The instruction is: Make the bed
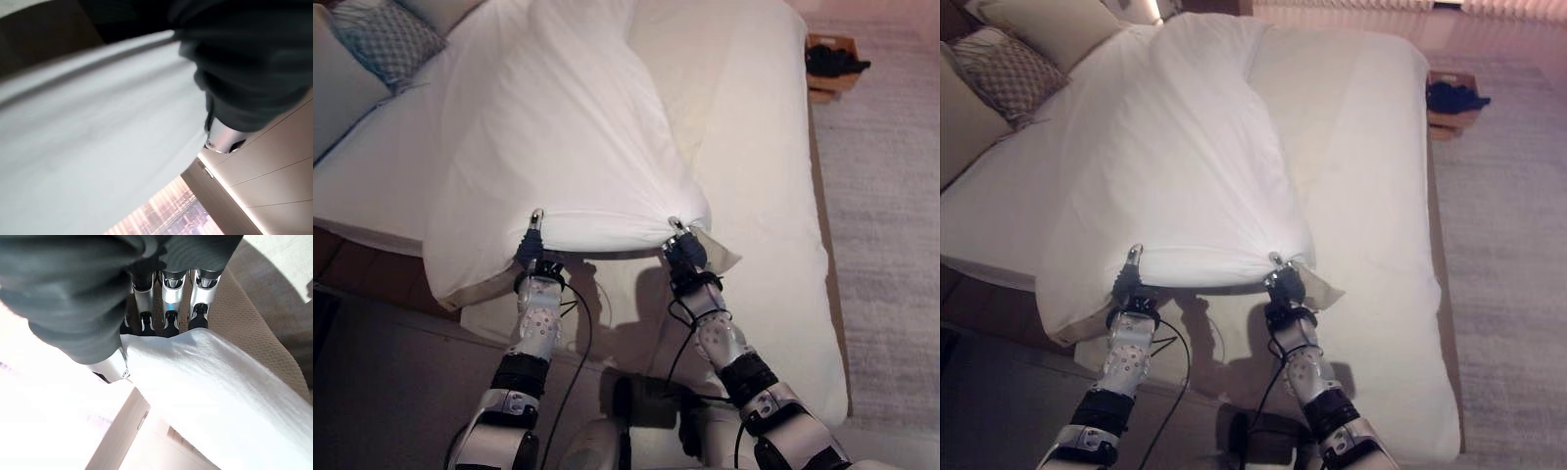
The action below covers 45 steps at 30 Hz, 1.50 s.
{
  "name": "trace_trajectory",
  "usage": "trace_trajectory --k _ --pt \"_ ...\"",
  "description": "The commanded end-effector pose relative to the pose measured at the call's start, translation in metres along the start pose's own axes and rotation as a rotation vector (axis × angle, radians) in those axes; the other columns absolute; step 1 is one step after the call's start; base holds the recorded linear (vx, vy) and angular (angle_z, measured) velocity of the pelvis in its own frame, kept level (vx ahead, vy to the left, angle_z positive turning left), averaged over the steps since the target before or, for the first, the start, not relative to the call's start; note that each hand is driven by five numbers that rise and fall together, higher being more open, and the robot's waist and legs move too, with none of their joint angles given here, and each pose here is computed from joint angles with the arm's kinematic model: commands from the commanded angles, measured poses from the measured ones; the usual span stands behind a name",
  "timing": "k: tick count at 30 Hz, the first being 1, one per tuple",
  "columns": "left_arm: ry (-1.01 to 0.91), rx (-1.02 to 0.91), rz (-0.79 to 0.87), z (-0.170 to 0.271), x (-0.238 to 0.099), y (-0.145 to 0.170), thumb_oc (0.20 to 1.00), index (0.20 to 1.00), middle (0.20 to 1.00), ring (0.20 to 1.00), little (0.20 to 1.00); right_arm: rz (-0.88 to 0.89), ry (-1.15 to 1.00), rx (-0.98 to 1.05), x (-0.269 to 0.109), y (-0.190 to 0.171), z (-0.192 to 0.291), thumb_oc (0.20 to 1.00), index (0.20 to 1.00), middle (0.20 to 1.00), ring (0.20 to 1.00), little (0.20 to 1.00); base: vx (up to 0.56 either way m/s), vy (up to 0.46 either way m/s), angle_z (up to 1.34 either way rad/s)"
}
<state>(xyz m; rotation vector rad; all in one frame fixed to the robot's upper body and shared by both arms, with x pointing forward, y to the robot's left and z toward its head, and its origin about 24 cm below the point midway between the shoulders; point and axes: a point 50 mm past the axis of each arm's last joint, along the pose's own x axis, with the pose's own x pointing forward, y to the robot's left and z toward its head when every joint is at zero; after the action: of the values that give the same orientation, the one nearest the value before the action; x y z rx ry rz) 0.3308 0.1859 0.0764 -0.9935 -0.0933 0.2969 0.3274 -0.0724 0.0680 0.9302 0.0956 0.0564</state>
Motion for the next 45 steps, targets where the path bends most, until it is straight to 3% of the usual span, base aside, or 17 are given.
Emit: trace_trajectory --k 1,7,14,23,29,35,40,45 --pt "-0.287 0.07 0.104 0.065 -0.008 0.052 0.2 0.2 0.2 0.2 0.2 -0.273 -0.239 0.033 -0.036 -0.091 0.052 0.2 0.2 0.2 0.2 0.2 0.04 0.346 0.23" --pt "-0.192 0.089 0.087 0.045 -0.006 0.051 0.2 0.2 0.2 0.2 0.2 -0.35 -0.254 0.029 -0.048 -0.109 0.058 0.2 0.2 0.2 0.2 0.2 0.05 0.498 0.29" --pt "-0.193 0.115 0.088 0.046 -0.002 0.047 0.2 0.2 0.2 0.2 0.2 -0.329 -0.204 0.066 -0.043 -0.096 0.036 0.2 0.2 0.2 0.2 0.2 -0.01 0.58 -0.05" --pt "-0.172 0.144 0.093 0.042 0.0 0.049 0.2 0.2 0.2 0.2 0.2 -0.369 -0.151 0.105 -0.054 -0.114 0.02 0.2 0.2 0.2 0.2 0.2 0.15 0.215 0.37" --pt "-0.087 0.137 0.176 0.02 -0.011 0.075 0.2 0.2 0.2 0.2 0.2 -0.457 -0.132 0.087 -0.076 -0.14 0.019 0.2 0.2 0.2 0.2 0.2 0.27 0.087 0.87" --pt "-0.126 0.096 0.291 0.029 -0.021 0.101 0.2 0.2 0.2 0.2 0.2 -0.496 -0.096 0.077 -0.081 -0.148 0.011 0.2 0.2 0.2 0.2 0.2 0.25 0.094 -0.11" --pt "-0.187 0.065 0.285 0.04 -0.019 0.091 0.2 0.2 0.2 0.2 0.2 -0.493 -0.047 0.066 -0.073 -0.14 0.001 0.2 0.2 0.2 0.2 0.2 0.3 0.354 -0.54" --pt "-0.129 0.099 0.326 0.032 -0.019 0.103 0.2 0.2 0.2 0.2 0.2 -0.492 0.017 0.026 -0.078 -0.142 -0.007 0.2 0.2 0.2 0.2 0.2 0.23 0.51 -0.43"
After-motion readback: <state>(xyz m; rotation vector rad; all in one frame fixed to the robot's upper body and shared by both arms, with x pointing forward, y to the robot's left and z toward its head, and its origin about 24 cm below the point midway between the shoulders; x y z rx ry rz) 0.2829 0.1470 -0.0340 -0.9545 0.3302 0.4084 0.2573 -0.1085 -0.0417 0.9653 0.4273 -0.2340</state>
